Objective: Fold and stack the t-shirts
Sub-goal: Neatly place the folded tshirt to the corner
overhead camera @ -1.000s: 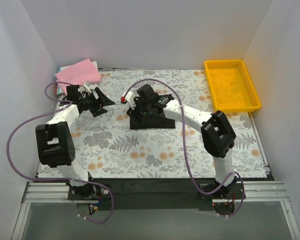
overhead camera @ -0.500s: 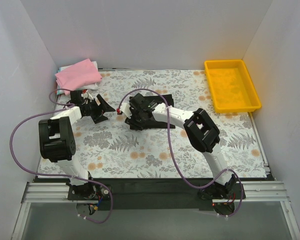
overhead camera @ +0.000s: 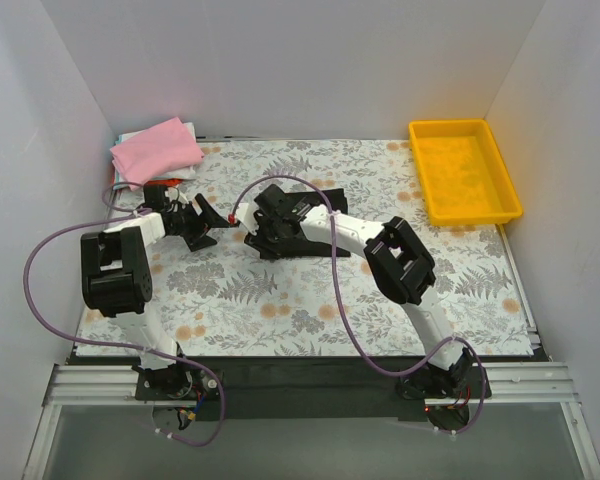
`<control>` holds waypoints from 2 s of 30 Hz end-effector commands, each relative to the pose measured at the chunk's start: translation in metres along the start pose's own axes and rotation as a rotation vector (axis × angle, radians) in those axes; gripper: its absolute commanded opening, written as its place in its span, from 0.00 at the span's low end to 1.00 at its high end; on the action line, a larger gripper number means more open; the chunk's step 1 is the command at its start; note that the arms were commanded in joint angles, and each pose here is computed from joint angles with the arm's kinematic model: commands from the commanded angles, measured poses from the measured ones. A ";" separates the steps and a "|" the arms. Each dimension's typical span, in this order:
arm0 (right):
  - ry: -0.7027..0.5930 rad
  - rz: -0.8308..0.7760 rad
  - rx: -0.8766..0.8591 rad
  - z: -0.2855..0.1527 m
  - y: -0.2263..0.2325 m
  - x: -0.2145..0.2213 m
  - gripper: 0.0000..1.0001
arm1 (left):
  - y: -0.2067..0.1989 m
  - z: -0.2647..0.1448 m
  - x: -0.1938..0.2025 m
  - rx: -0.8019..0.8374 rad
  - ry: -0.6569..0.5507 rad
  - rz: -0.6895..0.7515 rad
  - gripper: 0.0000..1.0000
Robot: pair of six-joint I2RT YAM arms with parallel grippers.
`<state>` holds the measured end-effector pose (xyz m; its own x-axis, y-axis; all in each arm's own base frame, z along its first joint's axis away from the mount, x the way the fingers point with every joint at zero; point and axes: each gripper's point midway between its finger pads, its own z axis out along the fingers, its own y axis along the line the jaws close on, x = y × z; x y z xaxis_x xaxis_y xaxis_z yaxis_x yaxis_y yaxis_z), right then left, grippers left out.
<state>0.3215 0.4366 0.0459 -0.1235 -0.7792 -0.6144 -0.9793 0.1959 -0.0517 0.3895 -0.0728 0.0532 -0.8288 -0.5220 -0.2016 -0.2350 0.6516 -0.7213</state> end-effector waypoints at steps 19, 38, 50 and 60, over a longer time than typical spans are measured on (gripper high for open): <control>-0.118 0.024 -0.076 -0.020 0.002 -0.033 0.01 | -0.011 0.012 -0.004 0.092 0.020 -0.107 0.81; -0.254 0.068 -0.048 -0.057 -0.011 -0.087 0.01 | -0.048 0.081 0.020 0.032 0.029 -0.250 0.91; -0.280 0.086 -0.066 -0.063 -0.008 -0.094 0.01 | -0.060 0.115 -0.008 -0.003 -0.045 -0.270 0.64; -0.264 0.129 -0.020 -0.057 -0.022 -0.089 0.65 | -0.071 0.118 -0.049 -0.081 -0.060 0.031 0.00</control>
<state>0.3329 0.4631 0.1092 -0.2300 -0.6265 -0.7447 -0.9646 0.2482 0.0891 0.4879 -0.1775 0.0230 -0.7877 -0.6094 -0.0906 -0.3538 0.5678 -0.7433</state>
